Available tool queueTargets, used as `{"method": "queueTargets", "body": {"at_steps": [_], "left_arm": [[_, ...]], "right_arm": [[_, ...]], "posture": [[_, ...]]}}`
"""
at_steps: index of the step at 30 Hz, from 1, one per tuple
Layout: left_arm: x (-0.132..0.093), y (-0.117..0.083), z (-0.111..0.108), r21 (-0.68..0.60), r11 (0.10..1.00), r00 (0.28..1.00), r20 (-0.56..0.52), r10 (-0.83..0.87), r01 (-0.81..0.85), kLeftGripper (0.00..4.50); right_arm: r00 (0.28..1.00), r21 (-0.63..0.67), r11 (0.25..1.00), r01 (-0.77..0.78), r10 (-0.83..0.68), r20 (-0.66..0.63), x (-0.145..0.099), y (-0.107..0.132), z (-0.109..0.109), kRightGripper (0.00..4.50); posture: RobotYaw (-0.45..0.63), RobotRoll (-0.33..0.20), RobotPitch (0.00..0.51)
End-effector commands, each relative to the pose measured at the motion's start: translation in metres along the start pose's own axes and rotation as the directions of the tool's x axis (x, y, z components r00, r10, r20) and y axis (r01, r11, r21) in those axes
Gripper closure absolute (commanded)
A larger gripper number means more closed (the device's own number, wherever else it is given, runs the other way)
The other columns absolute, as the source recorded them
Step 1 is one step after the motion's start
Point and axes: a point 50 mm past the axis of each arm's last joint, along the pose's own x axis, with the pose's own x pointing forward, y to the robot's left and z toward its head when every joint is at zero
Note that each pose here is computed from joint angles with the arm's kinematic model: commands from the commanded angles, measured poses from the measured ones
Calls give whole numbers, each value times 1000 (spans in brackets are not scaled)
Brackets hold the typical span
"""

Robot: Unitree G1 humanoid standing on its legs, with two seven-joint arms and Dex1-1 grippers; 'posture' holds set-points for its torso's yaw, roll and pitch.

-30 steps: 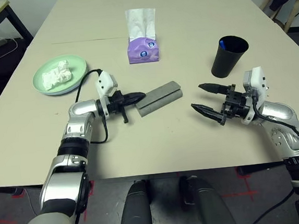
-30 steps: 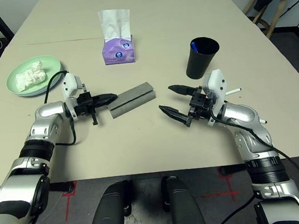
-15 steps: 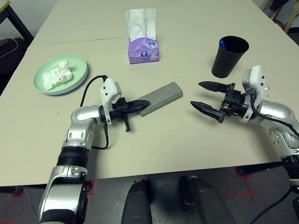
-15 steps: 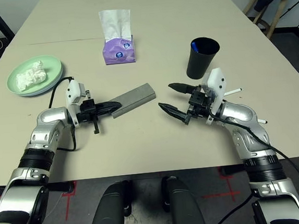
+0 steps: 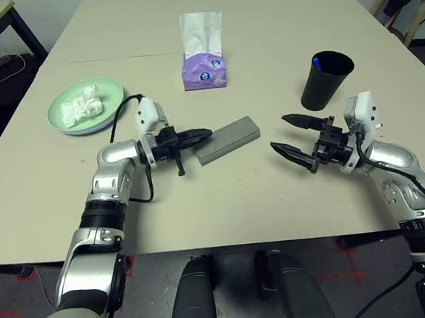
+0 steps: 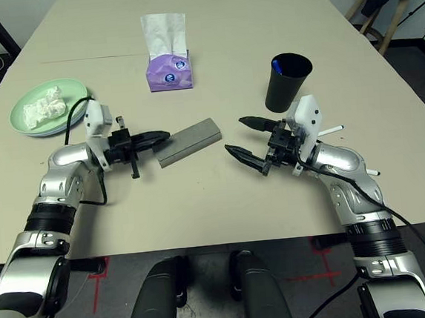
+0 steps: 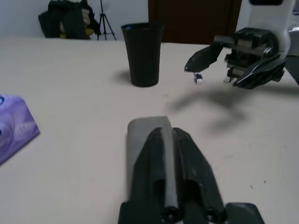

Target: Organize and tidy the items on the table.

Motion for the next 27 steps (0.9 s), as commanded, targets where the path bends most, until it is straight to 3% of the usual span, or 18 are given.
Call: {"method": "queueTargets", "body": {"at_steps": [1, 8, 10, 16, 20, 21, 24, 27], "left_arm": [[9, -5, 9, 20, 997, 997, 36, -74, 73, 2749], [15, -20, 1, -2, 981, 980, 31, -195, 195, 19], [14, -24, -6, -13, 973, 974, 10, -228, 228, 19], [13, -29, -22, -33, 967, 966, -39, -255, 254, 19], [14, -35, -31, -44, 963, 962, -53, -269, 267, 19], [15, -35, -32, -45, 963, 962, -56, -267, 264, 19], [19, -35, -32, -36, 966, 965, -60, -257, 255, 19], [23, -36, -31, -26, 968, 967, -54, -250, 248, 19]], "right_arm": [[995, 20, 998, 61, -60, -74, -2, -7, -3, 0], [964, -26, 993, 113, -116, -240, -7, -19, 7, 0], [932, -82, 992, 92, -115, -344, -12, -20, 10, 0], [893, -170, 985, 33, -105, -437, -15, -23, 31, 0], [795, -204, 976, -73, -66, -603, -24, -20, 44, 0], [764, -212, 972, -99, -63, -643, -26, -21, 46, 0], [578, -148, 974, -173, -21, -816, -49, -27, 59, 0], [420, -121, 963, -240, -10, -907, -67, -35, 69, 0]], "posture": [[93, 0, 164], [63, 0, 176], [52, 0, 181], [19, 0, 193], [8, 0, 197], [7, 0, 197], [12, 0, 198], [19, 0, 200]]}}
